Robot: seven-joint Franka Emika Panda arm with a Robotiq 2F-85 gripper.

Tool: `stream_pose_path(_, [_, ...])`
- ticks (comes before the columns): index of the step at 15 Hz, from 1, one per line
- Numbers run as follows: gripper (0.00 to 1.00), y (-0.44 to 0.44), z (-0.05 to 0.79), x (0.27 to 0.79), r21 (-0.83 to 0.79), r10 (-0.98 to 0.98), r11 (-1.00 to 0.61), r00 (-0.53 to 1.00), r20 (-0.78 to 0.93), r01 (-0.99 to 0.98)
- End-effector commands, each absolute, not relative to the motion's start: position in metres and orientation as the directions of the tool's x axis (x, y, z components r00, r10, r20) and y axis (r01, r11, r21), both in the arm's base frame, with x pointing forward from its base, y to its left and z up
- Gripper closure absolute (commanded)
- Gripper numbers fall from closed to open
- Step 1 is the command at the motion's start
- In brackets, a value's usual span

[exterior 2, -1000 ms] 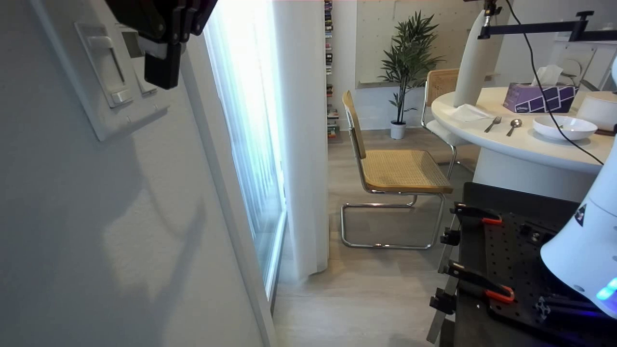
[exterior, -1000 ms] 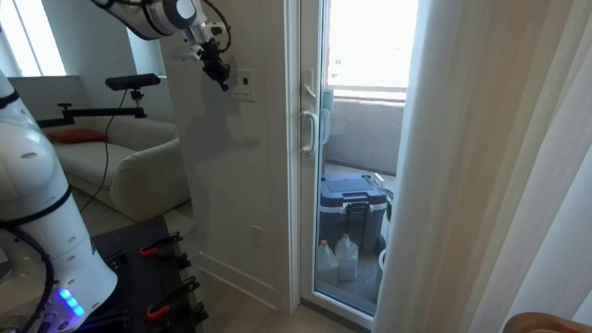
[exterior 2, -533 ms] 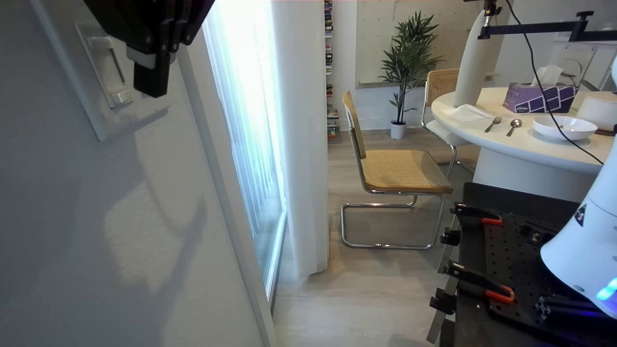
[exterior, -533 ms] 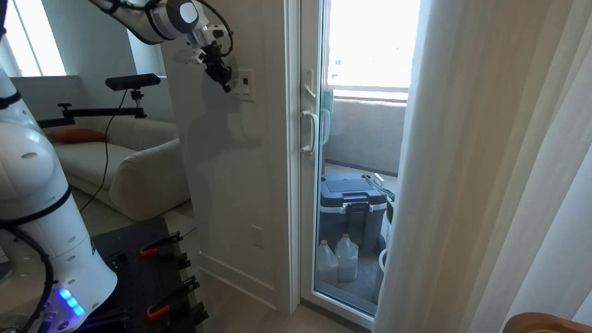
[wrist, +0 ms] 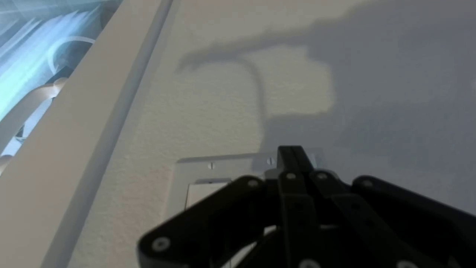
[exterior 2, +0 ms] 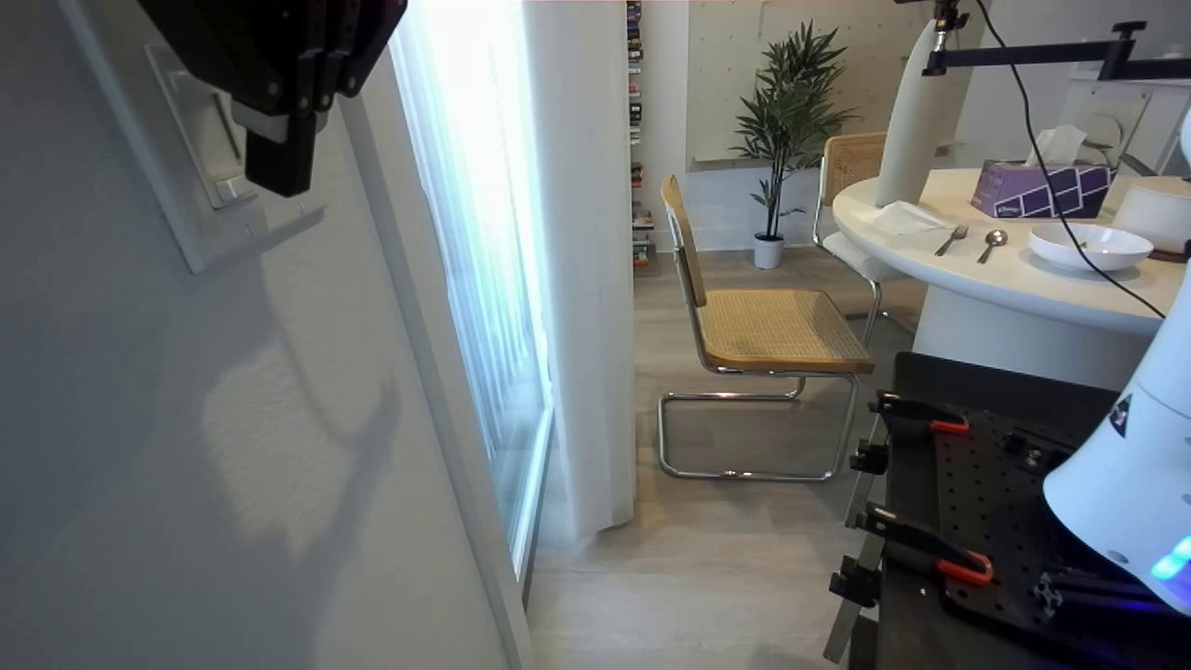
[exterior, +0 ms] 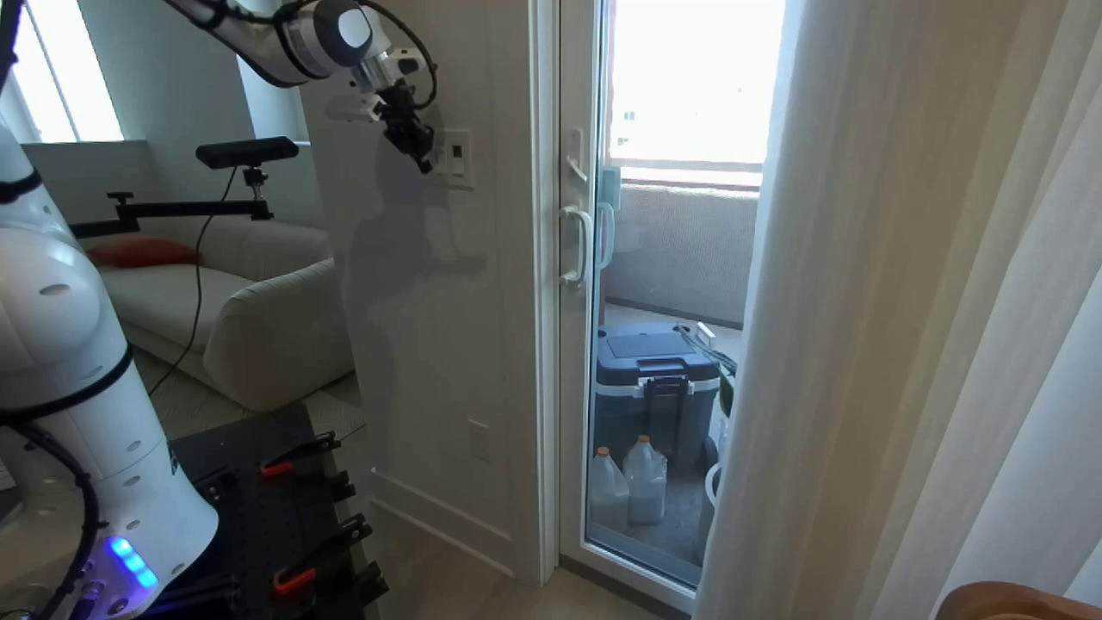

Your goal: Pull the blinds to the right, switch off the light, then pull the blinds to the left

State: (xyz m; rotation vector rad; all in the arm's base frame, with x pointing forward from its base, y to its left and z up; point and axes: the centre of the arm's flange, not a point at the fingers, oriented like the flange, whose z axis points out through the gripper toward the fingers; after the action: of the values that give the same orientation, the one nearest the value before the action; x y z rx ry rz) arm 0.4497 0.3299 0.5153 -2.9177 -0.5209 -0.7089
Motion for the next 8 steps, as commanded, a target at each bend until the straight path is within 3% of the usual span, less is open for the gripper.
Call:
stream_pose_path(1, [1.00, 0.3358, 0.5137, 0.4546, -0.011, 0.280, -0.946, 0.834, 0.475, 0.324])
stream_pose_path(8, [1.00, 0.3355, 0.5134, 0.4566, -0.019, 0.273, -0.947, 0.831, 0.484, 0.322])
